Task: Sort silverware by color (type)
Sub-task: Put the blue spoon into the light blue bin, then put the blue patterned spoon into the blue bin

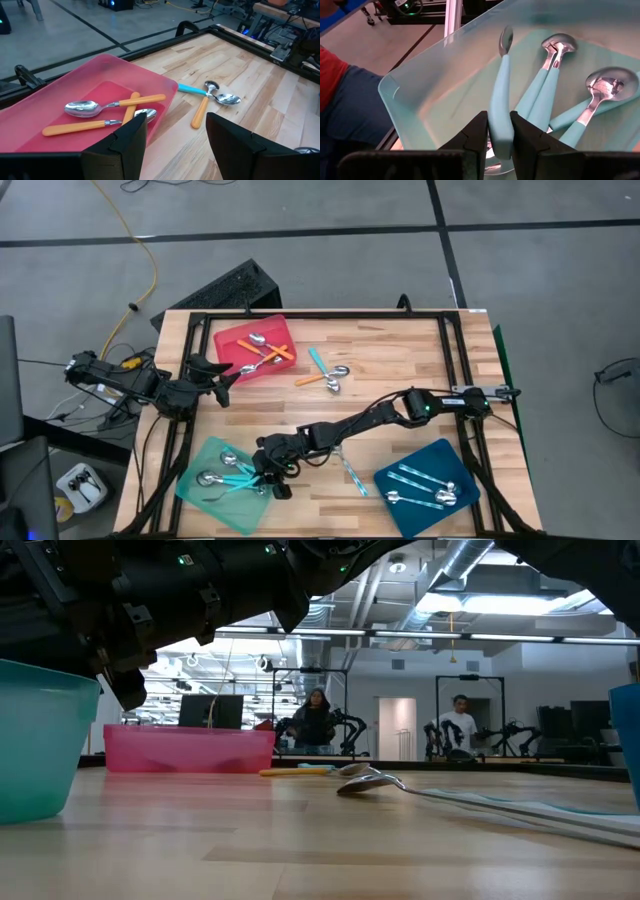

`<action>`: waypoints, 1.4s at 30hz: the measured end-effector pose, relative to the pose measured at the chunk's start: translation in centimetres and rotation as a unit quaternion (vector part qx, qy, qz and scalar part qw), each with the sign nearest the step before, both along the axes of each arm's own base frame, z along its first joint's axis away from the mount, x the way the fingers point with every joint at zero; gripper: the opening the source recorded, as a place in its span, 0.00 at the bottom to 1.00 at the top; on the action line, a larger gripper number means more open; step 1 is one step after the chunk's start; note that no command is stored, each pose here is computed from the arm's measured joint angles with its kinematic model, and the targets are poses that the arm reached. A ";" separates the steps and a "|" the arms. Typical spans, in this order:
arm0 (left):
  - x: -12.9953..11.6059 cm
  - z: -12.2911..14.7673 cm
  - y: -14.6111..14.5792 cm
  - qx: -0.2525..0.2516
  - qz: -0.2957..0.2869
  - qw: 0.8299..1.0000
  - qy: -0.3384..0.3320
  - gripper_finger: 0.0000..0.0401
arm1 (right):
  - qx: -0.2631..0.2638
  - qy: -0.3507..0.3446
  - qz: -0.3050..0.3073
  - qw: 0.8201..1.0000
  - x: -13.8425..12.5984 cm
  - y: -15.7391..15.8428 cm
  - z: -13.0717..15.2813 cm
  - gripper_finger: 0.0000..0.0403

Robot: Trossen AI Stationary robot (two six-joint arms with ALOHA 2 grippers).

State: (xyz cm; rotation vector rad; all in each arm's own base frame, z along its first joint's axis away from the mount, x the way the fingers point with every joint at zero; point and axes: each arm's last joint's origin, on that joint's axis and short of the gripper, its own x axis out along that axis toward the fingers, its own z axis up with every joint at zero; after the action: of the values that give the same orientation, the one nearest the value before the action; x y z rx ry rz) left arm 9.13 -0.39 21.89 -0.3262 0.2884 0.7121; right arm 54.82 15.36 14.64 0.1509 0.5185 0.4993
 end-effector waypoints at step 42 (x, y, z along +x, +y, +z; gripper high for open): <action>0.0 0.0 0.0 0.000 -0.001 1.000 0.000 0.47 | -0.066 -0.041 0.032 0.996 0.7 -0.5 6.3 0.36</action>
State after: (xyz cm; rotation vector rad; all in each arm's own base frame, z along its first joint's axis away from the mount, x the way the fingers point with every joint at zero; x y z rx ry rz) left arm 9.13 -0.39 21.88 -0.3259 0.2896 0.7109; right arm 55.55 14.84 20.99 -0.0132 0.4751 0.5298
